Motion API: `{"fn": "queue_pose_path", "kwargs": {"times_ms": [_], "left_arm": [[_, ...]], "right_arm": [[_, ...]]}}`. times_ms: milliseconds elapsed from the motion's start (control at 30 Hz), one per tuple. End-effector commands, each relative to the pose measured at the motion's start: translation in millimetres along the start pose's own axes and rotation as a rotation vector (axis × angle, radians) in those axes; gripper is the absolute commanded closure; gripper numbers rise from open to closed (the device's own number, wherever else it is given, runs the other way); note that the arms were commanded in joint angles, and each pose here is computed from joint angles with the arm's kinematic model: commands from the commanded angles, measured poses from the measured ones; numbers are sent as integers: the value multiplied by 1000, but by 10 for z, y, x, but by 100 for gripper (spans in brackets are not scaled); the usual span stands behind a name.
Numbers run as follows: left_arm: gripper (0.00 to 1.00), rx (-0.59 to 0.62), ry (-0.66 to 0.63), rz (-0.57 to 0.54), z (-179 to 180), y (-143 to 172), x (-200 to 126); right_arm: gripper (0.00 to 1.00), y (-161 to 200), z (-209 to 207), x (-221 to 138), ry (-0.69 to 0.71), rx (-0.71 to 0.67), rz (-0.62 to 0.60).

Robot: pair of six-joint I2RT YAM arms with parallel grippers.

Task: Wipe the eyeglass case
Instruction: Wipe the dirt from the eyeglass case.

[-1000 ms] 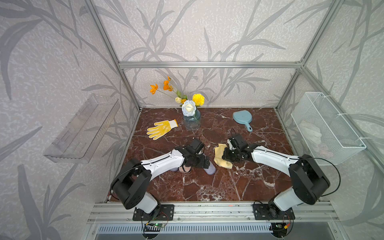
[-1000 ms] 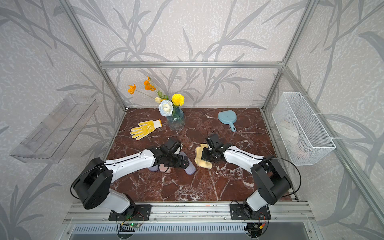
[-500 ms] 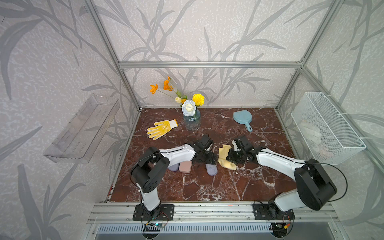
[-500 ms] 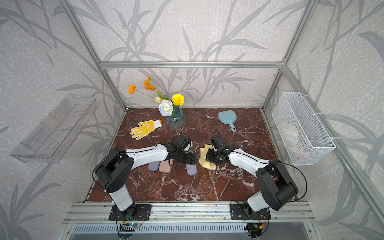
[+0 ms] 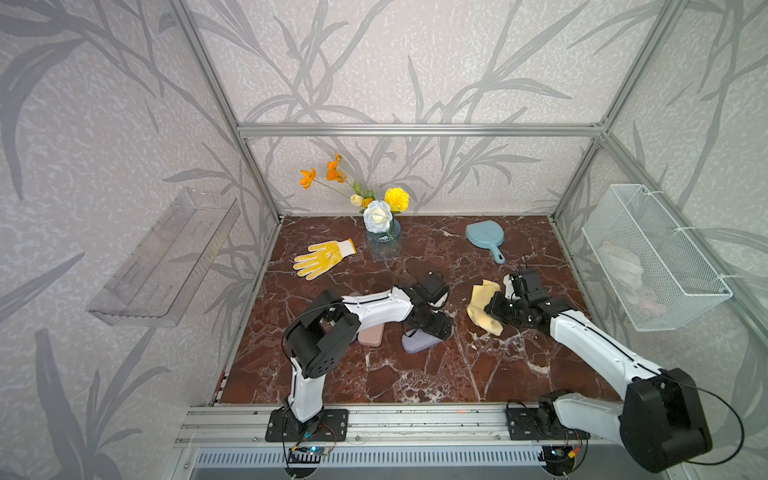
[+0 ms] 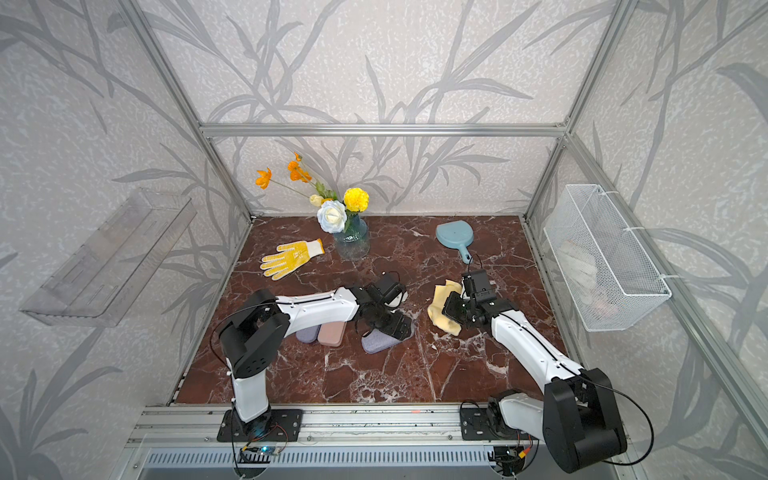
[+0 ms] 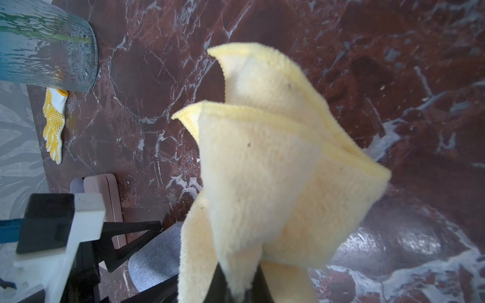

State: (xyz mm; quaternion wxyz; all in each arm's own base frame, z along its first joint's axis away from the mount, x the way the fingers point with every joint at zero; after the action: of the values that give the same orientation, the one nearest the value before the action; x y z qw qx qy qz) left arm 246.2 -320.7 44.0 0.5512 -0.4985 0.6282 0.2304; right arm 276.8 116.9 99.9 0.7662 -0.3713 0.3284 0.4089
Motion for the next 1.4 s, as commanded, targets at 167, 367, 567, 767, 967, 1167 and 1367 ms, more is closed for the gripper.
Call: {"fn": "queue_pose_path", "kwargs": {"times_ms": [167,367,567,767,967,1167,1367], "left_arm": [[0,226,22,-113,34,172,-448],[0,273,-81,-55,316,467,-396],[0,321,-135,-40,405,483,-405],[3,282,-102,21,398,619,-307],[12,274,-57,32,333,711,-304],[17,336,-64,39,281,752,-179],[30,423,-89,-17,131,426,-71]], "right_arm": [[100,155,109,71,-14,-59,59],[100,224,144,75,-16,-65,67],[100,239,210,107,-27,-77,82],[100,238,239,84,-34,-86,74],[100,185,283,52,-37,-103,58],[100,165,307,5,-37,-117,60],[100,107,213,-108,-23,-96,41]]}}
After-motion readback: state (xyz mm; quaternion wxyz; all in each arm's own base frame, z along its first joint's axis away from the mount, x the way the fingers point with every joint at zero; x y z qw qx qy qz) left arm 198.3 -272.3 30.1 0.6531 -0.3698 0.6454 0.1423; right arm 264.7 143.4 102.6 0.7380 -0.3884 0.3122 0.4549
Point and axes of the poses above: each gripper's point midway between its finger pads, its own x axis out along the fingers, its own z axis along the line the jaws close on, y = z × x, the point moved 1 cm from there along -x, back along the fingers, and after that the axes turned 3 degrees about -x, right-handed, at the moved point
